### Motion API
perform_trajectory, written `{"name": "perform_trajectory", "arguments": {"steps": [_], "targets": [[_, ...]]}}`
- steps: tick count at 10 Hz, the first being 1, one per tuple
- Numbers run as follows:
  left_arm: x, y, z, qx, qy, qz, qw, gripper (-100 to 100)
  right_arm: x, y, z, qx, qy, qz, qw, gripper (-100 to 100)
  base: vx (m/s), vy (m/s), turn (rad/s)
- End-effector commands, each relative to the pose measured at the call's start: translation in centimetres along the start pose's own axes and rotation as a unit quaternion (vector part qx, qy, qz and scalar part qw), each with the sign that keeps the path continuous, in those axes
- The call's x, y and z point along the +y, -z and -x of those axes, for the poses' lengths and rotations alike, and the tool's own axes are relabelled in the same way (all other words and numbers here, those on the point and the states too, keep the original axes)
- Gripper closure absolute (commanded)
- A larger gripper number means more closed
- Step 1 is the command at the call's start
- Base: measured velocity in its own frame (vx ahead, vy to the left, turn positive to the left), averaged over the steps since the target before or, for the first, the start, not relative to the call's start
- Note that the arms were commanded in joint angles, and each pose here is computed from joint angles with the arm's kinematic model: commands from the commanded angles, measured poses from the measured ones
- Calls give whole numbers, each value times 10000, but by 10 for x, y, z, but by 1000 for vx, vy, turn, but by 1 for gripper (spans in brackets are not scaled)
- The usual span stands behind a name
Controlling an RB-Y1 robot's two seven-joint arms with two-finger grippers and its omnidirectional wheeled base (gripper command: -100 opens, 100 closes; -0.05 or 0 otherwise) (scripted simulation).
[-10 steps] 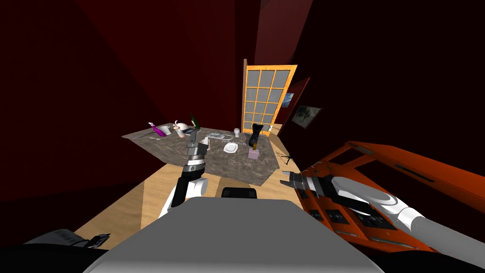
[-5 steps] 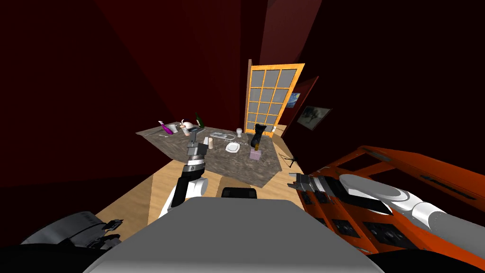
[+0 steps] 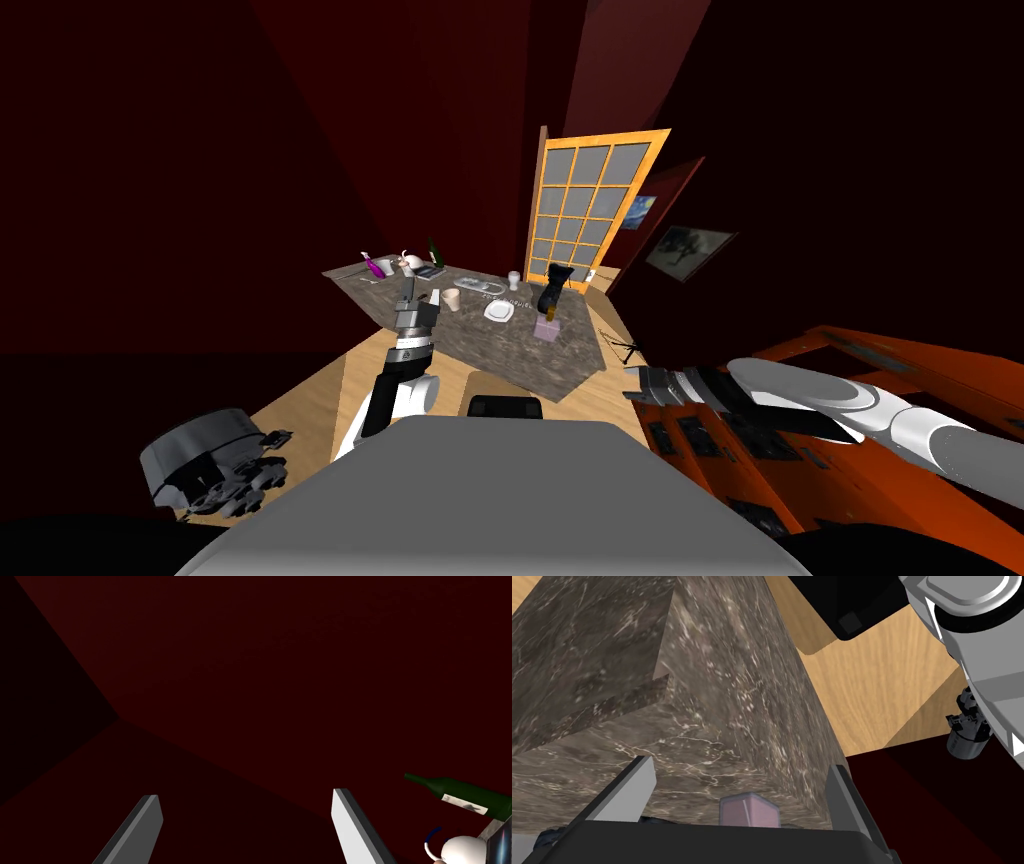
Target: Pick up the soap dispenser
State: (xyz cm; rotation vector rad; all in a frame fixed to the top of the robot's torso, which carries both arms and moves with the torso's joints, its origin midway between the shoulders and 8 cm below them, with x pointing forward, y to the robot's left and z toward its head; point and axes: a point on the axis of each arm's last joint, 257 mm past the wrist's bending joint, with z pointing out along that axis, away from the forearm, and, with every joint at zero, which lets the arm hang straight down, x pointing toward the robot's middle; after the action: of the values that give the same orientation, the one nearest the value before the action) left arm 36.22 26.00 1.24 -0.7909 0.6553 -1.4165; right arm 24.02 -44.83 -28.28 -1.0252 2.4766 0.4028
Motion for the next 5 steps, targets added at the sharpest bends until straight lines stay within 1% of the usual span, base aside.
{"name": "perform_trajectory", "arguments": {"steps": [1, 2, 3, 4, 5], "targets": [[0, 0, 0, 0, 0, 0, 10000, 0, -7, 8, -4, 188, 89, -34, 9998, -100, 12, 7, 120], [0, 0, 0, 0, 0, 0, 10000, 0, -15, 17, -11, 413, 159, -87, 9990, -100, 16, 20, 220], [0, 0, 0, 0, 0, 0, 10000, 0, -23, 26, -16, 626, 243, -133, 9977, -100, 20, 38, 322], [0, 0, 0, 0, 0, 0, 10000, 0, -25, 28, -15, 689, 300, -136, 9971, -100, 25, 31, 113], [0, 0, 0, 0, 0, 0, 10000, 0, -32, 36, -17, 871, 383, -171, 9953, -100, 36, 50, 185]]}}
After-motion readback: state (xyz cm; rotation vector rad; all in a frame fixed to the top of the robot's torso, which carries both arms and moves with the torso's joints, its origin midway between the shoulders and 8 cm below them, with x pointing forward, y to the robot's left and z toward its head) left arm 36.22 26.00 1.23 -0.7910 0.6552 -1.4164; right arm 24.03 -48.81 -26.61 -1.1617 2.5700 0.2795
